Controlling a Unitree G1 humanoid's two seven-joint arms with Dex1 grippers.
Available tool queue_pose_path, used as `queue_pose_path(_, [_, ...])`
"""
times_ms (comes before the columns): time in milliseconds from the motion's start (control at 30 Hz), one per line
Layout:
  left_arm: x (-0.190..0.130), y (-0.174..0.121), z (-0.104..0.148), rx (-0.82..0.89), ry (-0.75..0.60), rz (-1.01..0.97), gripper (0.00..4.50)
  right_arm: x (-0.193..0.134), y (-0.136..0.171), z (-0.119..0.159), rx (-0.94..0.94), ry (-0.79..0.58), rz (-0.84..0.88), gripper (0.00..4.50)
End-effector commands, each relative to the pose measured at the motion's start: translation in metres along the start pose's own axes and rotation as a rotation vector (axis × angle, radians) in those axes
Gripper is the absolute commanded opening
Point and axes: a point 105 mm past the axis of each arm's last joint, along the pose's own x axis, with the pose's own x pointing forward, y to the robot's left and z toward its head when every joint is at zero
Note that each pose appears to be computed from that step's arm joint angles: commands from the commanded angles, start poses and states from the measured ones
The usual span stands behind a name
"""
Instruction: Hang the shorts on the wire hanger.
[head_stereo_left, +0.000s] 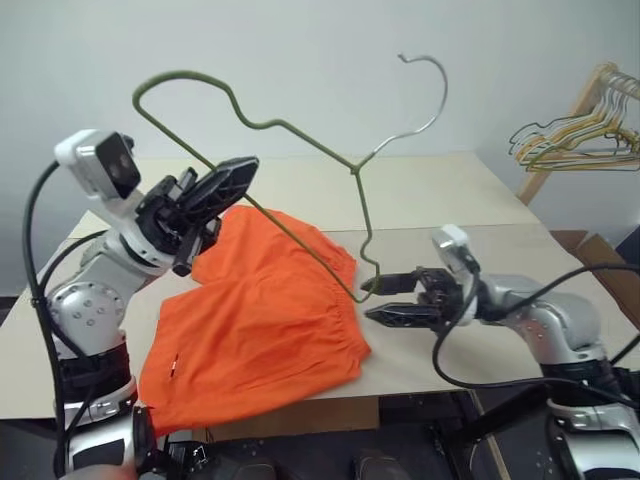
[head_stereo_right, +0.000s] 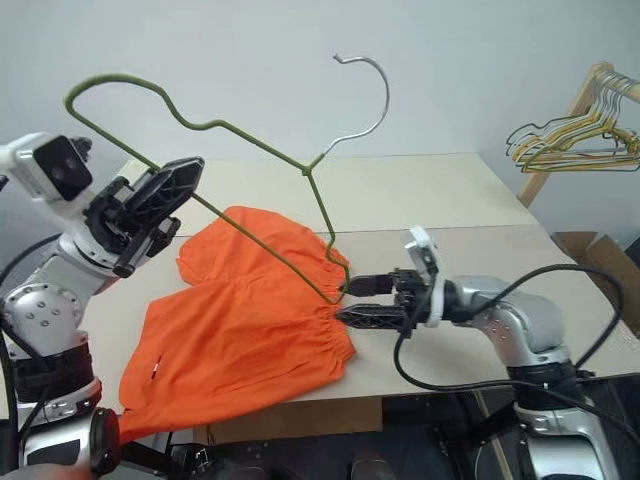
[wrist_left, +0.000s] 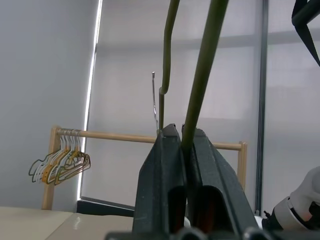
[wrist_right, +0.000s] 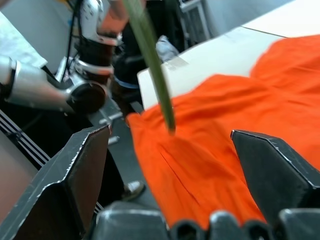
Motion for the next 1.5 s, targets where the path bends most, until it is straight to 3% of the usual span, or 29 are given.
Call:
queue_pose_path(33, [0.004, -0.004, 0.005, 0.024, -0.015, -0.026, 0.0, 0.005, 0.005, 0.016, -0.027, -0.025, 0.029, 4.48])
queue_pose_path(133, [0.004, -0.005, 0.005, 0.032, -0.01, -0.022, 0.0, 0.009, 0.007, 0.018, -0.03, -0.018, 0.067, 4.48])
queue_pose_path(233, [0.003, -0.005, 0.007, 0.035, -0.028, -0.017, 0.0, 0.01, 0.007, 0.017, -0.032, -0.002, 0.074, 3.91])
queue_pose_path(600, [-0.001, 0.003, -0.003, 0.079, -0.006, 0.053, 0.0, 0.016, 0.005, 0.012, -0.032, 0.017, 0.076, 0.02])
queue_pose_path(700, [-0.002, 0.005, -0.01, 0.081, 0.016, 0.069, 0.0, 0.014, 0.006, 0.014, -0.035, 0.009, 0.078, 0.02])
queue_pose_path(733, [-0.003, 0.007, -0.015, 0.07, 0.037, 0.088, 0.53, 0.014, 0.006, 0.014, -0.039, 0.005, 0.078, 0.0])
queue_pose_path(867, [-0.009, 0.019, -0.036, 0.051, 0.162, 0.166, 1.63, 0.012, 0.008, 0.017, -0.037, -0.017, 0.076, 0.0])
queue_pose_path(1033, [-0.041, 0.032, -0.089, 0.094, 0.548, 0.307, 3.28, -0.011, 0.009, 0.025, 0.001, -0.063, -0.013, 0.0])
queue_pose_path(1167, [-0.063, 0.028, -0.108, 0.153, 0.722, 0.335, 4.48, -0.046, 0.011, 0.011, 0.082, -0.022, -0.129, 0.0])
queue_pose_path(1333, [-0.082, 0.017, -0.121, 0.266, 0.921, 0.275, 4.48, -0.092, 0.007, -0.029, 0.252, 0.11, -0.374, 0.0])
queue_pose_path(1400, [-0.086, 0.011, -0.125, 0.279, 0.965, 0.236, 4.48, -0.108, 0.002, -0.053, 0.283, 0.237, -0.515, 0.0])
queue_pose_path(1500, [-0.086, 0.006, -0.125, 0.289, 0.982, 0.199, 4.48, -0.129, 0.014, -0.075, 0.425, 0.27, -0.524, 0.0])
